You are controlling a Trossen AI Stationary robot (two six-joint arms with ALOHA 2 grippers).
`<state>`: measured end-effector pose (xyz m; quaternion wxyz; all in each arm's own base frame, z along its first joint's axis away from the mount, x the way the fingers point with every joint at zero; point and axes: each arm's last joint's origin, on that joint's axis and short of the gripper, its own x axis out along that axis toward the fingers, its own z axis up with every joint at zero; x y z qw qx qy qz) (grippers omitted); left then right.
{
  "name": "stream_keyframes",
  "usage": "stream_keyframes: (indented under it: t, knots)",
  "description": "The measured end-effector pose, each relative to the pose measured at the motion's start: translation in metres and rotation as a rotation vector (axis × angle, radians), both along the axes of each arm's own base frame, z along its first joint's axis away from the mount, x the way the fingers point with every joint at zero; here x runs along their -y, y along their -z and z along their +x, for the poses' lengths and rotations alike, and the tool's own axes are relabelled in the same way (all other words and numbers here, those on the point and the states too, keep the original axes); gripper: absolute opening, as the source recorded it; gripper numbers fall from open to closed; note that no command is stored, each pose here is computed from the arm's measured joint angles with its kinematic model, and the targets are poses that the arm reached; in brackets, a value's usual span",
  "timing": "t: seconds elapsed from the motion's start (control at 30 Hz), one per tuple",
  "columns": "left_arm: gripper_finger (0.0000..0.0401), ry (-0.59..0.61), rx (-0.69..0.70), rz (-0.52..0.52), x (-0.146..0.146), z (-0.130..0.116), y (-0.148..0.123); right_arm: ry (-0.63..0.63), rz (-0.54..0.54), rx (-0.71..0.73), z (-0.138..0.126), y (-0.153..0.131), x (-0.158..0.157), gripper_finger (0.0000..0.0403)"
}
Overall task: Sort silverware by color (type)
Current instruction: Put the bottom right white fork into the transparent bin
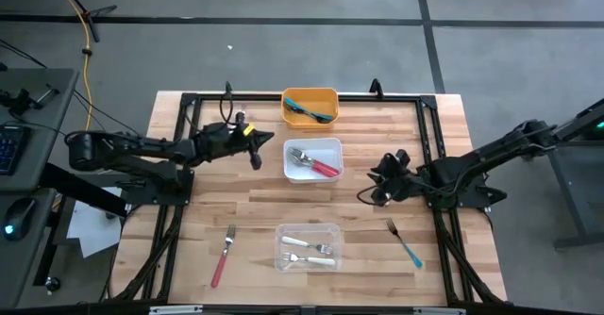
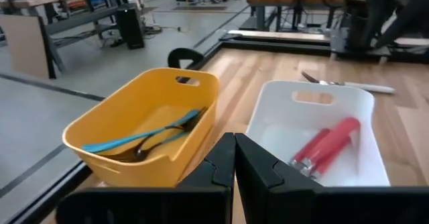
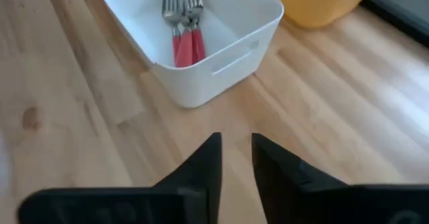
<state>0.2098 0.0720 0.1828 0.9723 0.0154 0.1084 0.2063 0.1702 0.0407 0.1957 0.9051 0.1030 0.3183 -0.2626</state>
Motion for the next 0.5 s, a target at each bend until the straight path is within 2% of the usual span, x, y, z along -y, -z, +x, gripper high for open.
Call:
stream_keyframes:
  t: [0.1,0.23,0.37,0.5]
  knots:
    - [0.0001,0.014,-0.006,0.005,0.003,0.0,0.001,0.032,0.081,-0.028,-0.001,-0.005,-0.001,0.01]
    - [0.0001,0.021,0.0,0.01,0.004,0.001,0.0,0.101,0.144,-0.136,-0.005,0.003,-0.001,0.0114]
    - [0.0001,0.021,0.0,0.009,0.004,0.001,0.001,0.238,0.158,-0.241,-0.01,0.017,0.001,0.0116]
    - [0.0001,0.021,0.0,0.009,0.004,0.001,0.001,0.378,0.176,-0.284,-0.008,0.028,0.006,0.0116]
